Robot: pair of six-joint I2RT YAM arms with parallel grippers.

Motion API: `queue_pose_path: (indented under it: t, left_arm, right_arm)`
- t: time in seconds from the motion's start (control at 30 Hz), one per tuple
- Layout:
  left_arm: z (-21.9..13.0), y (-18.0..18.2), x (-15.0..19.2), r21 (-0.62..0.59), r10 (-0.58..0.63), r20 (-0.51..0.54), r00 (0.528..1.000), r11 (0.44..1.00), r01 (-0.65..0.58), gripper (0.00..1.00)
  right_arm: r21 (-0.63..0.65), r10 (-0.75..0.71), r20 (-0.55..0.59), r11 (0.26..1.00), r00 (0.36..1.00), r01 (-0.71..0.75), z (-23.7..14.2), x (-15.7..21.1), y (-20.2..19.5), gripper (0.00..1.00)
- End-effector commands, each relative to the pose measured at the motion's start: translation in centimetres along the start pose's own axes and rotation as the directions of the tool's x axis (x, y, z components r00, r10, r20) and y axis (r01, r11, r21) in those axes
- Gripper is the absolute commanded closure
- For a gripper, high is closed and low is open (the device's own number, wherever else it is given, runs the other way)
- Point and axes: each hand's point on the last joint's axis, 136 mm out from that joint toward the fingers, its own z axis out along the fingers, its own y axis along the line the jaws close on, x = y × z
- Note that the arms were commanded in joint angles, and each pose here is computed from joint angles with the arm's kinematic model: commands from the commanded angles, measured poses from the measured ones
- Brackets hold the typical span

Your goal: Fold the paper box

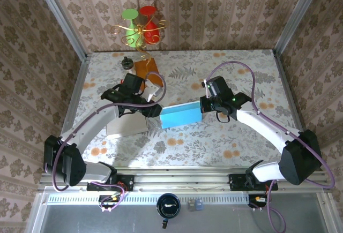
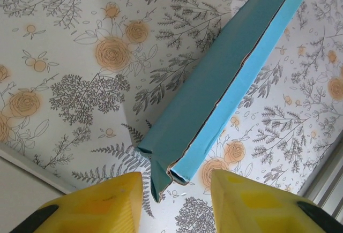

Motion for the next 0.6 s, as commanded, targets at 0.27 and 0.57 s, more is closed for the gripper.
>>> queue_pose_path:
  t: [0.27,0.57]
  left_arm:
    - [0.2,0.1,-0.7,-0.052,0.067,-0.044,0.997,0.996,-0.069,0.71]
    - [0.3,1.0,-0.4,-0.099,0.077,-0.061,0.995,0.992,-0.083,0.73]
  right_arm:
    - [0.023,0.003,-0.045,1.0,0.999,-0.002,0.7,0.5,0.0,1.0]
    - [0.022,0.007,-0.047,1.0,0.999,-0.006,0.6,0.6,-0.1,1.0]
